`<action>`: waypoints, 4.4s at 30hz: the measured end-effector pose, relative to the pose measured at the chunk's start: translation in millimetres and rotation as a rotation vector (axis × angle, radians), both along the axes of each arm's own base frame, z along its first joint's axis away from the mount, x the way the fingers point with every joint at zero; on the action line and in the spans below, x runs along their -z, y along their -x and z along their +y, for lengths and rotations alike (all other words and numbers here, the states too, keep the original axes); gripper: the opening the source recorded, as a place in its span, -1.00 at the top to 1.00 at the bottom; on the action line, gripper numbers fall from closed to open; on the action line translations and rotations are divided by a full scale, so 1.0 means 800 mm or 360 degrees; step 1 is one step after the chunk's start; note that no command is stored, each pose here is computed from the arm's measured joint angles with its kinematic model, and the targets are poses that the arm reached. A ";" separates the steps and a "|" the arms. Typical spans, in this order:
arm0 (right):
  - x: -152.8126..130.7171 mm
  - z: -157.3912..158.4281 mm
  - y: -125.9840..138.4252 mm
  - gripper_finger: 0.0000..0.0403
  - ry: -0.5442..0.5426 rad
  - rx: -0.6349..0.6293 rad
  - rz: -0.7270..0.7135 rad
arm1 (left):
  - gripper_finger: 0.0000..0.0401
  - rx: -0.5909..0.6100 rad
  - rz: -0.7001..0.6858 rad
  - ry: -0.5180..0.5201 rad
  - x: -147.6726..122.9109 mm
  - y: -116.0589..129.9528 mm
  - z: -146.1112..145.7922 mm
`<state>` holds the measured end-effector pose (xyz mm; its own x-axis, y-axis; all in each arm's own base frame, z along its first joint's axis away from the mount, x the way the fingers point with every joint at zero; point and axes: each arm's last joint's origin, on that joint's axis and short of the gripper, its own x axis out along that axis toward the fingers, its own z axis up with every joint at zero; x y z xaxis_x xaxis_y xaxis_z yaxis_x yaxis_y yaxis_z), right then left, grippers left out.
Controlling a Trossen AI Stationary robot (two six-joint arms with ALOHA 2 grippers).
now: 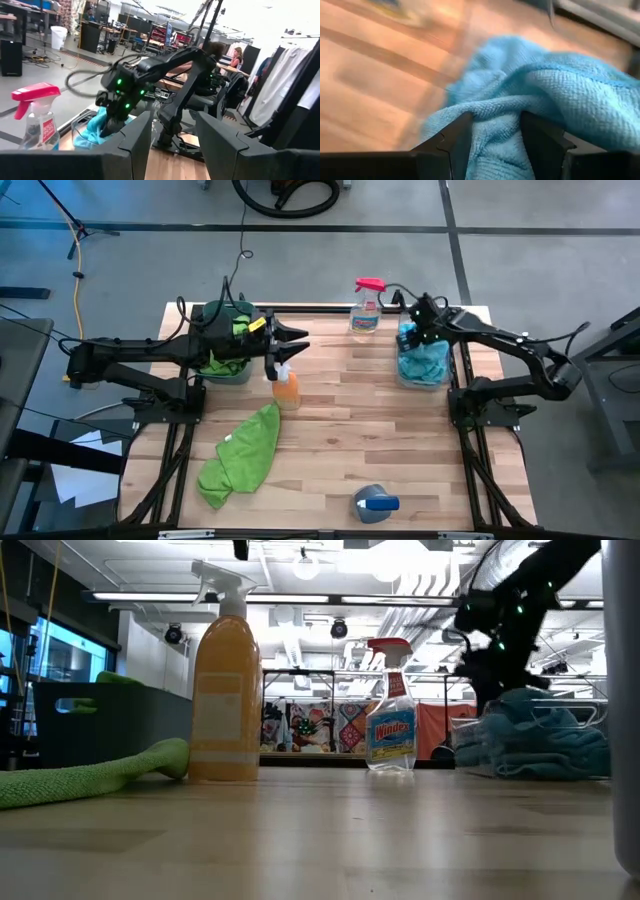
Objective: Sort microfiber towel by color & place in baskets
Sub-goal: Put the blue microfiber towel into the transparent bin, then put the green microfiber towel into the green bin
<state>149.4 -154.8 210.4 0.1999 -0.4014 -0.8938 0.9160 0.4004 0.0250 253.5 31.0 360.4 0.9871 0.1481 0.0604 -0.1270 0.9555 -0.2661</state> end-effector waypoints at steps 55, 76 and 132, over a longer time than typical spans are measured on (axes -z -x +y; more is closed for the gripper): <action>-0.103 -0.026 0.014 0.18 0.0336 0.0276 -0.0293 | 0.28 -0.0012 -0.0002 0.0029 0.000 0.000 0.000; -0.184 0.129 -0.115 0.18 0.0407 -0.1241 -0.1694 | 0.28 0.0036 -0.0026 0.0195 0.000 -0.001 -0.007; -0.160 0.204 -0.118 0.18 0.0255 -0.1322 -0.1392 | 0.28 0.1165 0.2463 -0.0742 0.180 0.109 -0.310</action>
